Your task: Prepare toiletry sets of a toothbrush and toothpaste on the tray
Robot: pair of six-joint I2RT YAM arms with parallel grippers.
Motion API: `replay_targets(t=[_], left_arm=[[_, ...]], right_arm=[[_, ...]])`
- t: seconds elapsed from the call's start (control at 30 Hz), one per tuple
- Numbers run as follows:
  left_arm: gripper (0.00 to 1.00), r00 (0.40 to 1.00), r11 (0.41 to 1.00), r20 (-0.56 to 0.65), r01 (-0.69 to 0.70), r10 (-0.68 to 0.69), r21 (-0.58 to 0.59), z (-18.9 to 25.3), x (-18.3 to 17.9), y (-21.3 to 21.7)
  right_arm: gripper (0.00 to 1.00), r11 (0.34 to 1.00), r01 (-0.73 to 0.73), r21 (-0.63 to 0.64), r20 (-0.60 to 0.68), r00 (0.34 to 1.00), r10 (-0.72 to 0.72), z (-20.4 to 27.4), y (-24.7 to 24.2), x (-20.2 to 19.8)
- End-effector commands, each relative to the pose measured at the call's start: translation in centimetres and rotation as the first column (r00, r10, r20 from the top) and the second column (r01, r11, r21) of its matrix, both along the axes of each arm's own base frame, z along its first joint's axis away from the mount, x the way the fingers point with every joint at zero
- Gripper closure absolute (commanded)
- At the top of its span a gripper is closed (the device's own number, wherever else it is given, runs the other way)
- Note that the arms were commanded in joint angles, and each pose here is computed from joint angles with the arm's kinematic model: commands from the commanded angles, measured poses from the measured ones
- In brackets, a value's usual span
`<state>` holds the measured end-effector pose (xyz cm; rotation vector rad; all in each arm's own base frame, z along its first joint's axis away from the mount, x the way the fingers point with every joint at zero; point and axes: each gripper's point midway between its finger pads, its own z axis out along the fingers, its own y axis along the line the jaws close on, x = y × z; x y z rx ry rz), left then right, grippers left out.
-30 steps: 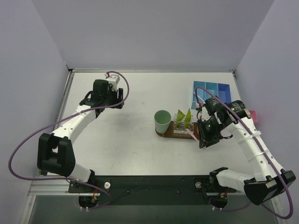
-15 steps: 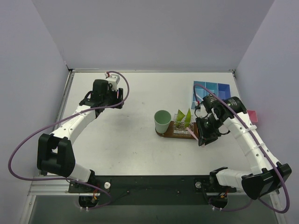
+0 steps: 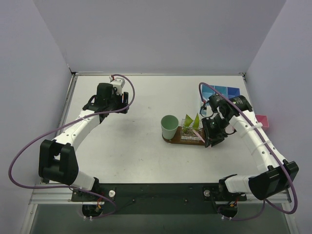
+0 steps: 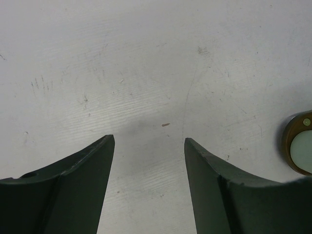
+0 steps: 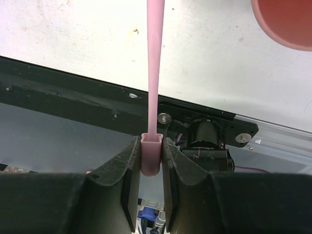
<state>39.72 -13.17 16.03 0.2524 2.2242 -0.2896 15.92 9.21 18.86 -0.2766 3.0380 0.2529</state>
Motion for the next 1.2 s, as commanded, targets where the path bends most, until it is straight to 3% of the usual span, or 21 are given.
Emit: replay_targets(t=[0.0,1.17], left_arm=[[0.3,0.996,1.0,0.087,-0.008,0.008,0.001,2.7,0.7,0.5],[0.3,0.996,0.999,0.088,-0.017,0.014,0.032,2.5,0.7,1.0]], right_arm=[[1.0,1.0,-0.006,-0.02,-0.009,1.0,0.006,0.3,-0.5,0.2],[1.0,0.995,-0.055,-0.079,-0.063,0.997,0.05,-3.6,0.3,4.2]])
